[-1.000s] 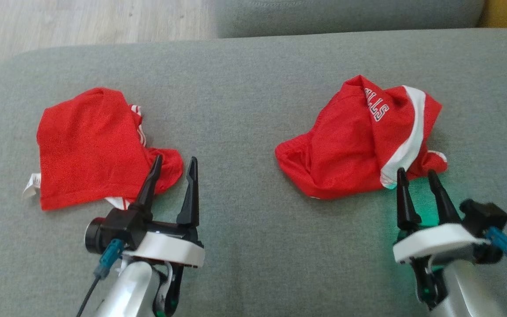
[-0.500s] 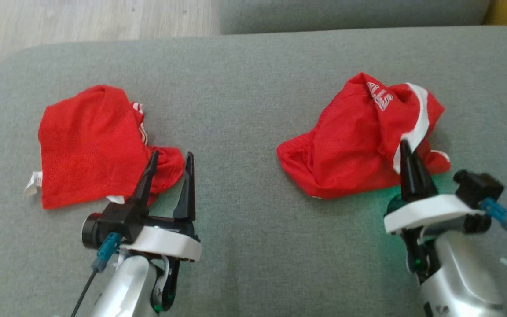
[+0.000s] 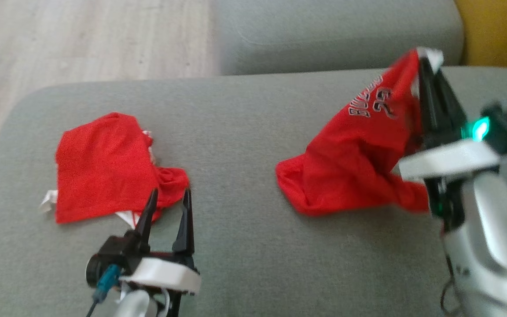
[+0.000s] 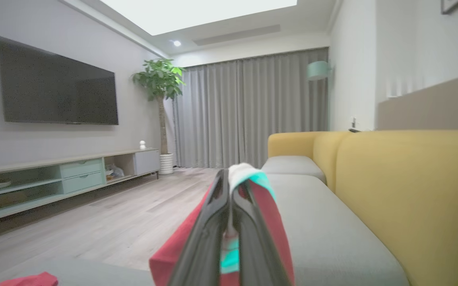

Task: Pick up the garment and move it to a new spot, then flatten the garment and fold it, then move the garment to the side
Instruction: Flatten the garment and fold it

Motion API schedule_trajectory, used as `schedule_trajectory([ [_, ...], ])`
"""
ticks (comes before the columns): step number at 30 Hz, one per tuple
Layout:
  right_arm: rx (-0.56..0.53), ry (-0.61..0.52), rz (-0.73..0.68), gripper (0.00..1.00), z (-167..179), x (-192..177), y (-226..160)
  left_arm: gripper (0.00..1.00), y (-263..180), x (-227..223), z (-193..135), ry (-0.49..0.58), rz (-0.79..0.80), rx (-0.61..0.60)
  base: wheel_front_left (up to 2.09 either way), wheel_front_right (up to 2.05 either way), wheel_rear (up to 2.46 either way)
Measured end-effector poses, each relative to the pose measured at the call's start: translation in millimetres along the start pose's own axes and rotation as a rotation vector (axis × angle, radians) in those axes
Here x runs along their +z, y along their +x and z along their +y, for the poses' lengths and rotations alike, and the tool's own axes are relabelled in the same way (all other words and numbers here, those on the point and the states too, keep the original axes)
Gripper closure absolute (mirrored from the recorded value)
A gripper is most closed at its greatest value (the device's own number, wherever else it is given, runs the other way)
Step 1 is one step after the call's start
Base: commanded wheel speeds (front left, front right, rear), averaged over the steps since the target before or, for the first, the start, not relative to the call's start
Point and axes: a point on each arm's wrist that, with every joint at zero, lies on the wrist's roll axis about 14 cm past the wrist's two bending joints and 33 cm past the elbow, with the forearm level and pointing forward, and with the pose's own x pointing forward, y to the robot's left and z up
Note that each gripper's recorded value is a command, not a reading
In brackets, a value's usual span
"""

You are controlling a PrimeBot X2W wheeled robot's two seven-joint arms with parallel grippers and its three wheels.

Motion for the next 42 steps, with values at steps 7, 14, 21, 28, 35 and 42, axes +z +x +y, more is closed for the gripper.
schedule_trajectory([
  [7, 0.283, -0.034, -0.167, 1.0, 87.9, 84.5, 44.7, 0.0, -17.7, 12.8, 17.7, 0.003, -0.044, 0.064, 0.0, 0.0, 0.0],
  [14, 0.326, -0.053, -0.263, 1.0, 103.4, 127.6, 63.8, 0.0, -22.1, 16.3, 22.6, 0.0, -0.056, 0.077, 0.0, 0.0, 0.0],
  [21, 0.079, -0.086, 0.047, 1.0, 3.8, 29.3, 60.0, 0.0, -18.2, 6.1, 27.5, 0.013, -0.023, 0.087, 0.0, 0.0, 0.0],
  [28, -0.119, -0.213, 0.428, 1.0, -105.0, -90.2, 28.2, 0.0, 5.9, -0.4, 29.8, 0.033, 0.006, 0.066, 0.0, 0.0, 0.0],
  [35, -0.19, -0.318, 0.569, 0.0, -157.3, -122.3, 34.4, 0.0, 23.3, -8.9, 31.1, 0.033, 0.032, 0.056, 0.0, 0.0, 0.0],
  [42, -0.262, -0.333, 0.535, 0.0, -184.8, -111.0, 32.3, 0.0, 31.8, -12.8, 21.9, 0.026, 0.04, 0.027, 0.0, 0.0, 0.0],
])
